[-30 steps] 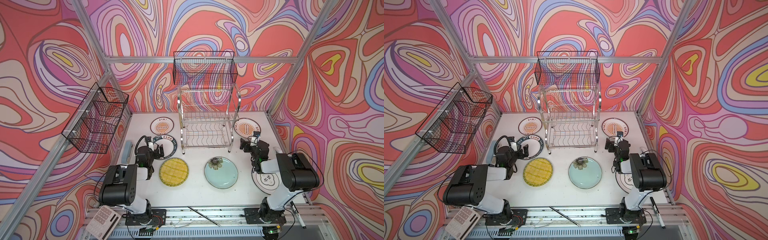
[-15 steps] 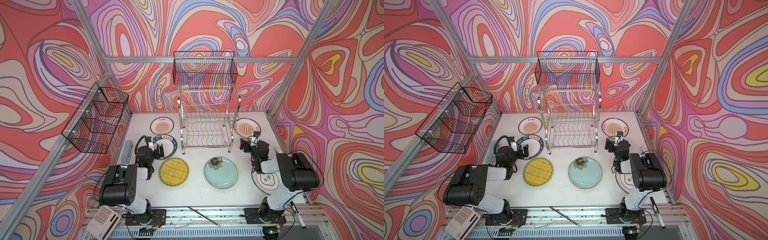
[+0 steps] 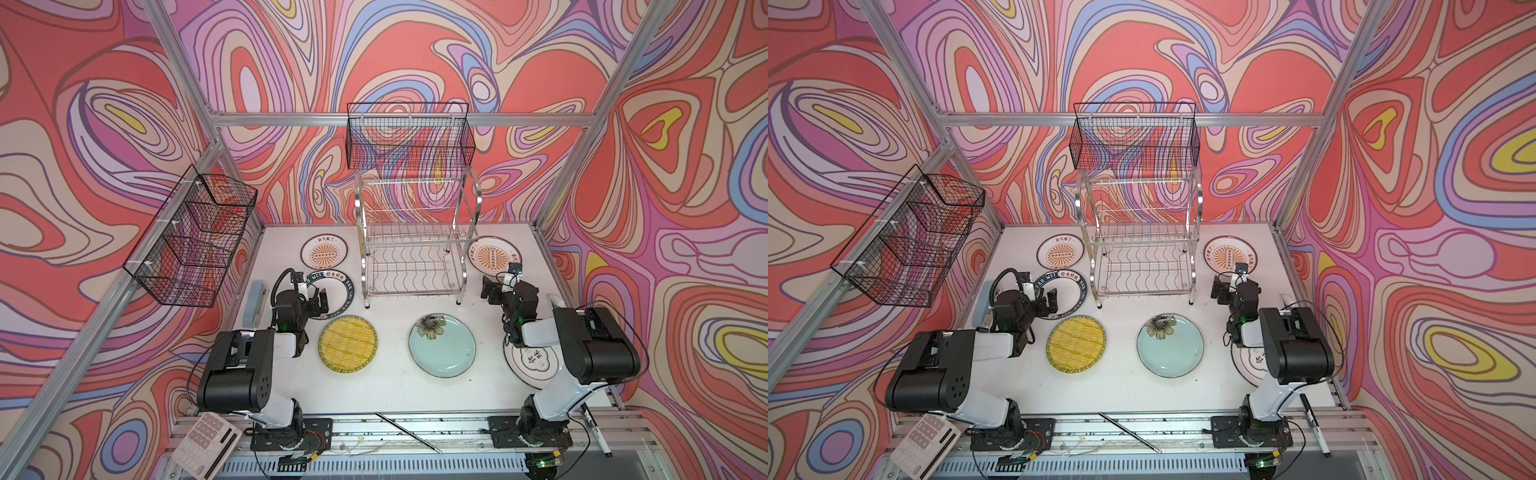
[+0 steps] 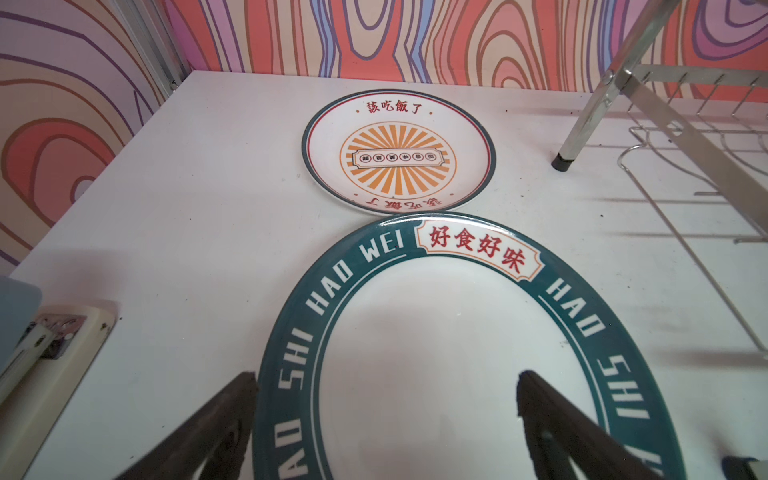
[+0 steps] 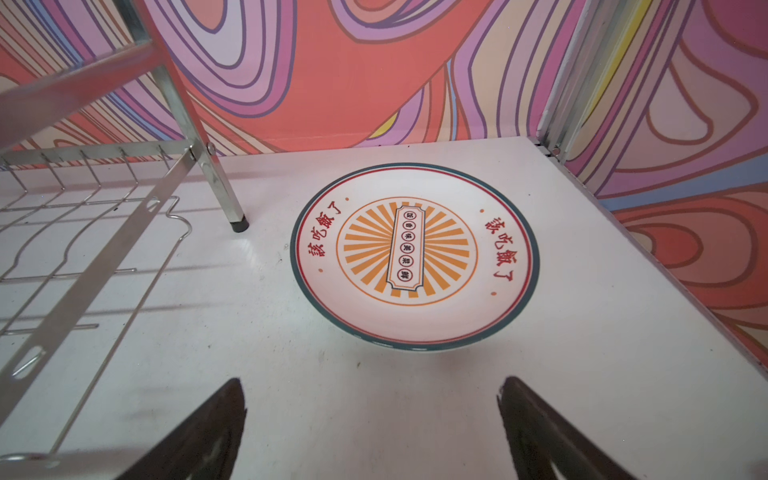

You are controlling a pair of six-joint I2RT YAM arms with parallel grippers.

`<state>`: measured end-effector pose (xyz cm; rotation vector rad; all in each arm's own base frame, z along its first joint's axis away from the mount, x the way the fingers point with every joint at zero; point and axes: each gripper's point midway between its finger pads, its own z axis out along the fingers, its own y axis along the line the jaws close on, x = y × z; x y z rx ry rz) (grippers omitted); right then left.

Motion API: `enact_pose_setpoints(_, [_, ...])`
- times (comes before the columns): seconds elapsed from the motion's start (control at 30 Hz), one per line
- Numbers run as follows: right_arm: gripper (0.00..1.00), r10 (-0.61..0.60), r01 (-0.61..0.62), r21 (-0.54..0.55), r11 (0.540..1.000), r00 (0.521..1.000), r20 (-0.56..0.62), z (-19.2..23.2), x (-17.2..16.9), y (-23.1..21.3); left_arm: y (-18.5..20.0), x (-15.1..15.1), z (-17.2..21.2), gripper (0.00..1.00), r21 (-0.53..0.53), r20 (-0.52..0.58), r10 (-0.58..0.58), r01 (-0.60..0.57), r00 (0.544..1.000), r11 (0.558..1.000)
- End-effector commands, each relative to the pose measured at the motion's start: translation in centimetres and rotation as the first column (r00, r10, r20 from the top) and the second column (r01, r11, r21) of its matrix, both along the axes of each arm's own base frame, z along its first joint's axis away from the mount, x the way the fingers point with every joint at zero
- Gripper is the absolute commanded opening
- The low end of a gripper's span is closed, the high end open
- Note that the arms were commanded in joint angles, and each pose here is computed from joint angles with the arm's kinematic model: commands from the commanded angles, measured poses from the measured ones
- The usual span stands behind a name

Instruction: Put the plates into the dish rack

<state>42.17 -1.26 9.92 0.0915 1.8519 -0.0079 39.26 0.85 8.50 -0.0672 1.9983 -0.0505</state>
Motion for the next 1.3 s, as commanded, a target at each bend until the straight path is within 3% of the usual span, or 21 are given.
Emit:
enact_pose_setpoints(0.0, [0.98,-0.071,0.070,0.009,0.997,0.995,0.073,3.0,-1.2,-1.1,0.6,0.3,2.0,1.00,0.008,-0.033,0.039,-0.039,0.999,0.999])
enact_pose_setpoints(0.07, [0.98,-0.095,0.094,0.013,0.995,0.990,0.106,4.6,-1.9,-1.5,0.4,-0.5,2.2,1.00,-0.011,-0.070,0.049,-0.050,0.996,0.999])
enact_pose_setpoints(0.2, [0.99,-0.113,0.106,0.048,0.993,0.980,0.166,8.2,-3.0,-1.7,-0.3,-0.7,5.5,1.00,-0.103,-0.018,0.068,-0.070,0.998,0.992])
enact_pose_setpoints(0.4, [0.98,-0.145,0.143,0.126,0.982,0.989,0.000,11.1,-3.6,-1.7,-1.6,-2.2,9.9,1.00,-0.205,0.027,0.099,-0.092,0.995,0.974])
enact_pose_setpoints(0.67, [0.98,-0.194,0.197,0.231,0.953,0.980,-0.035,14.4,-5.9,-1.9,-2.4,-3.6,15.7,1.00,-0.299,0.013,0.101,-0.092,0.995,0.950])
enact_pose_setpoints(0.8, [0.98,-0.097,0.122,0.290,0.949,0.991,-0.097,13.8,-6.4,0.0,-2.3,-4.0,16.9,1.00,-0.395,0.037,0.150,-0.123,0.988,0.910])
enact_pose_setpoints(1.03, [0.96,0.155,-0.025,0.437,0.899,0.952,-0.264,9.4,-7.6,4.7,-4.5,-4.4,17.8,1.00,-0.472,0.027,0.046,-0.028,0.999,0.881])
enact_pose_setpoints(1.13, [0.95,0.211,-0.026,0.505,0.862,0.926,-0.313,7.5,-8.8,5.9,-3.2,-4.9,16.9,1.00,-0.473,-0.045,0.132,-0.137,0.990,0.870])
enact_pose_setpoints(1.27, [0.93,0.249,0.026,0.575,0.818,0.885,-0.393,4.5,-10.8,6.9,-3.6,-4.8,16.7,1.00,-0.478,-0.076,0.107,-0.130,0.991,0.869])
